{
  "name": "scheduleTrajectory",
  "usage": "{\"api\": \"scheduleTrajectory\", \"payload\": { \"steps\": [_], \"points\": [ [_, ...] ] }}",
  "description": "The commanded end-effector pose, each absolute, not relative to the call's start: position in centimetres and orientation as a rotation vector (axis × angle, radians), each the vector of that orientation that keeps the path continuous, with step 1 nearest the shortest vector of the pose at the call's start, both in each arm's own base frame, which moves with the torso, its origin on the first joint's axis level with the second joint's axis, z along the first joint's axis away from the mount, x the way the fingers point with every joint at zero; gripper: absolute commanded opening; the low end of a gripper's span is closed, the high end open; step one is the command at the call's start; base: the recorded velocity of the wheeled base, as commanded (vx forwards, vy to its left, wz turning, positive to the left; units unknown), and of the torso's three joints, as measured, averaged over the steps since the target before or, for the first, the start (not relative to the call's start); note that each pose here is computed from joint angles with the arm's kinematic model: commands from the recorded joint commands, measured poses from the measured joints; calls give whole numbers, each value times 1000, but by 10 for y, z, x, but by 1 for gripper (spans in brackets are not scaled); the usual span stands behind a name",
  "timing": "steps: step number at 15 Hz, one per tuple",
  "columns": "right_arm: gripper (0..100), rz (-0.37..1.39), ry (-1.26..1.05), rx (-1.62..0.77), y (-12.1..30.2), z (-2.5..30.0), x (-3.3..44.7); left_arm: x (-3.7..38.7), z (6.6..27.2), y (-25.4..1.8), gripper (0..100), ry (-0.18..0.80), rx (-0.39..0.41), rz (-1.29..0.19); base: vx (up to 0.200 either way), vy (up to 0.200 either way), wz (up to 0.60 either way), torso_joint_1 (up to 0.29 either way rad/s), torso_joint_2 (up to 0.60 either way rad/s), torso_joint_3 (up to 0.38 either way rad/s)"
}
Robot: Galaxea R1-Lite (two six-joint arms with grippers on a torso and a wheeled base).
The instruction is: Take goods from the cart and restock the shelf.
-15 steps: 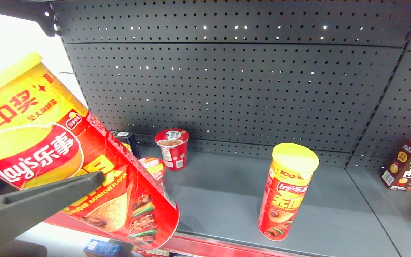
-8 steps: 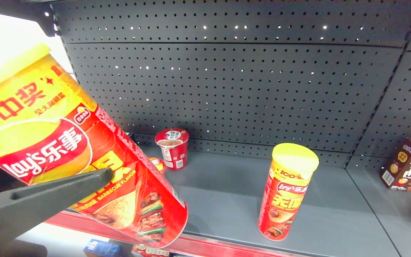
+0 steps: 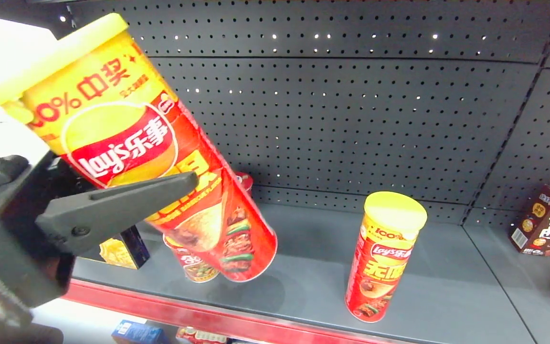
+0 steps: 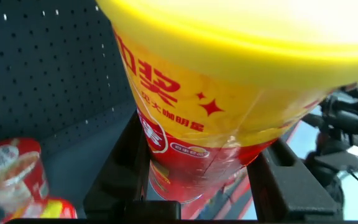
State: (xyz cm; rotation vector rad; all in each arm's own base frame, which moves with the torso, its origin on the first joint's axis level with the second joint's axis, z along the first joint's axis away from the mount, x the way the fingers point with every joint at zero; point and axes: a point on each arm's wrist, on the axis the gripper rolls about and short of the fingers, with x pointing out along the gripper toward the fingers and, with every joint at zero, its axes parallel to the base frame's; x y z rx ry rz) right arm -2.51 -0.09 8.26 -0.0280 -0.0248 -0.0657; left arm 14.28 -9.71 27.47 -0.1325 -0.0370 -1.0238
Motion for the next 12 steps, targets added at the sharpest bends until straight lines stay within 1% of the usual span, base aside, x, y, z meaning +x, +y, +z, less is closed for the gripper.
{"api": "scheduleTrajectory", "payload": {
  "steps": [1,5,8,12],
  "points": [
    [100,-63,-24,-27,-1,83,-25,172,264,-115,0,14,-132,-1024,0,0,0,0,0,0],
    [100,-69,-27,14,-1,83,-25,193,267,-133,0,-1,-138,-1045,0,0,0,0,0,0],
    [100,-69,-28,16,-1,83,-25,197,257,-140,0,39,-133,-1067,0,0,0,0,0,0],
    [100,-69,-28,16,-1,83,-25,198,255,-137,0,45,-129,-1088,0,0,0,0,0,0]
  ]
}}
